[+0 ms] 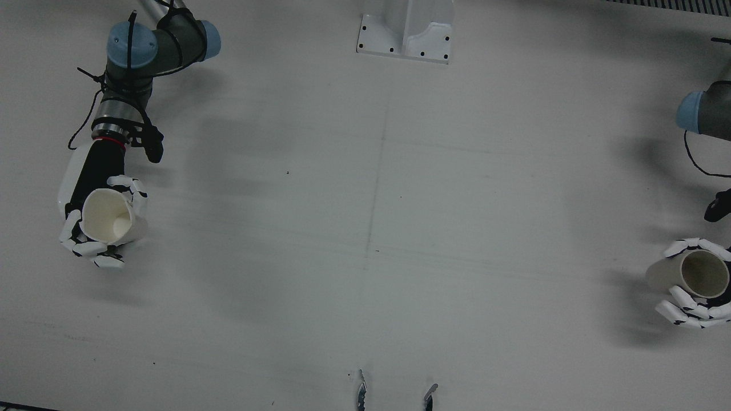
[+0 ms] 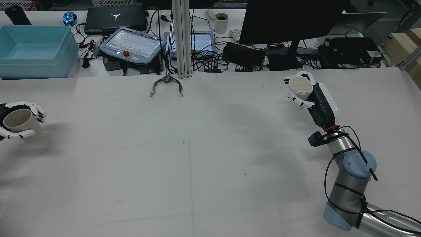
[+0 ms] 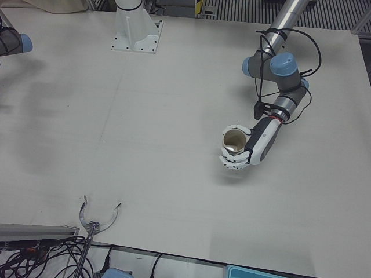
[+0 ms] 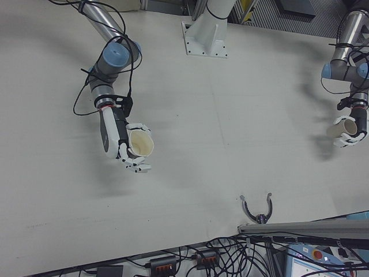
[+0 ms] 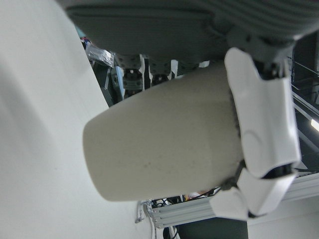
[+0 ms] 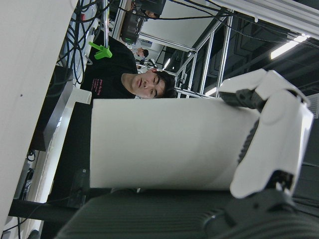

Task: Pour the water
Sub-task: 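Bring the beige cup in the left hand under the raised white cup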

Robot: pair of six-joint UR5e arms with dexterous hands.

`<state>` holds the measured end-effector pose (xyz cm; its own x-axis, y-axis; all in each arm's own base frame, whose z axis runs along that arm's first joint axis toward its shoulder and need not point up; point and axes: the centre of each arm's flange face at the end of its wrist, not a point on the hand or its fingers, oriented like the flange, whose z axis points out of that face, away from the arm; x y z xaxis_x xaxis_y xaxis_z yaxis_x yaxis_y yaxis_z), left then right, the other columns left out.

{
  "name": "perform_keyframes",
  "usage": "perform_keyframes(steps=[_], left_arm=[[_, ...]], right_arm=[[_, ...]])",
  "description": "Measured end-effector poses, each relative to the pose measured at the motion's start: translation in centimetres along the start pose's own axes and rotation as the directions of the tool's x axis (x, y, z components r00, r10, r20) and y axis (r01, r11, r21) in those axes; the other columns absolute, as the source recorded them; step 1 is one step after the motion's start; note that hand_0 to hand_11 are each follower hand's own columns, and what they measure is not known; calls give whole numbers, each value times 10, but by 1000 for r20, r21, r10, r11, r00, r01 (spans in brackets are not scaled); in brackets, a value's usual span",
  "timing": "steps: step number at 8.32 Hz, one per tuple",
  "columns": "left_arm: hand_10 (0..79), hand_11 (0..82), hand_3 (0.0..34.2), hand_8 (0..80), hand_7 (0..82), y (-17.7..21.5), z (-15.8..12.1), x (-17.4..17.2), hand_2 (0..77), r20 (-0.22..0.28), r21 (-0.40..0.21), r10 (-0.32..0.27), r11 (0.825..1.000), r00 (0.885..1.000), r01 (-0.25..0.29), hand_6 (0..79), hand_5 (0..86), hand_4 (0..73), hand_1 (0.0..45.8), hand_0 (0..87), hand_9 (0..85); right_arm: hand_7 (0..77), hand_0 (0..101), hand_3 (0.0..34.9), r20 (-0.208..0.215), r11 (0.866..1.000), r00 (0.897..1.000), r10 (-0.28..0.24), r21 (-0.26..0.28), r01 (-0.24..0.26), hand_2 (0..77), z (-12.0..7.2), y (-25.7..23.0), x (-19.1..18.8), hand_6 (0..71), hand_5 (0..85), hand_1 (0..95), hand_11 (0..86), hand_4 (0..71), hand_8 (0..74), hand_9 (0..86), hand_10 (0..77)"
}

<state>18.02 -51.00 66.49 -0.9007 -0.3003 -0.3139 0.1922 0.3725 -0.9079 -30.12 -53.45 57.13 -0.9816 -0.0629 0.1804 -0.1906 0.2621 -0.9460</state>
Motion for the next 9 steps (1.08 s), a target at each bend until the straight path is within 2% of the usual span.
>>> perform_keyframes(steps=[2, 4, 7, 9], left_arm=[[256, 393, 0, 316, 398, 69, 79, -9, 387, 41, -84, -9, 996, 999, 13, 376, 442, 425, 131, 566, 415], [256, 393, 0, 316, 398, 138, 134, -49, 387, 105, -149, -32, 988, 994, 48, 376, 447, 425, 131, 564, 415], [256, 393, 0, 316, 398, 244, 190, -111, 387, 176, -242, -48, 966, 983, 91, 376, 447, 425, 131, 568, 415], [256, 393, 0, 327, 409, 315, 216, -145, 387, 203, -288, -56, 951, 978, 114, 382, 447, 425, 131, 578, 415]], right_arm=[[305, 465, 0, 42, 1000, 999, 6, -10, -5, 469, 15, 5, -23, 305, 633, 235, 480, 0, 256, 289, 300], [327, 469, 0, 60, 1000, 998, 12, -20, -11, 469, 22, 10, -33, 311, 644, 235, 469, 0, 245, 278, 311], [349, 467, 0, 80, 999, 996, 27, -38, -24, 469, 36, 24, -36, 316, 654, 235, 458, 0, 235, 278, 311], [376, 467, 0, 95, 997, 995, 25, -71, -18, 469, 59, 57, -28, 327, 665, 235, 458, 0, 235, 278, 305]])
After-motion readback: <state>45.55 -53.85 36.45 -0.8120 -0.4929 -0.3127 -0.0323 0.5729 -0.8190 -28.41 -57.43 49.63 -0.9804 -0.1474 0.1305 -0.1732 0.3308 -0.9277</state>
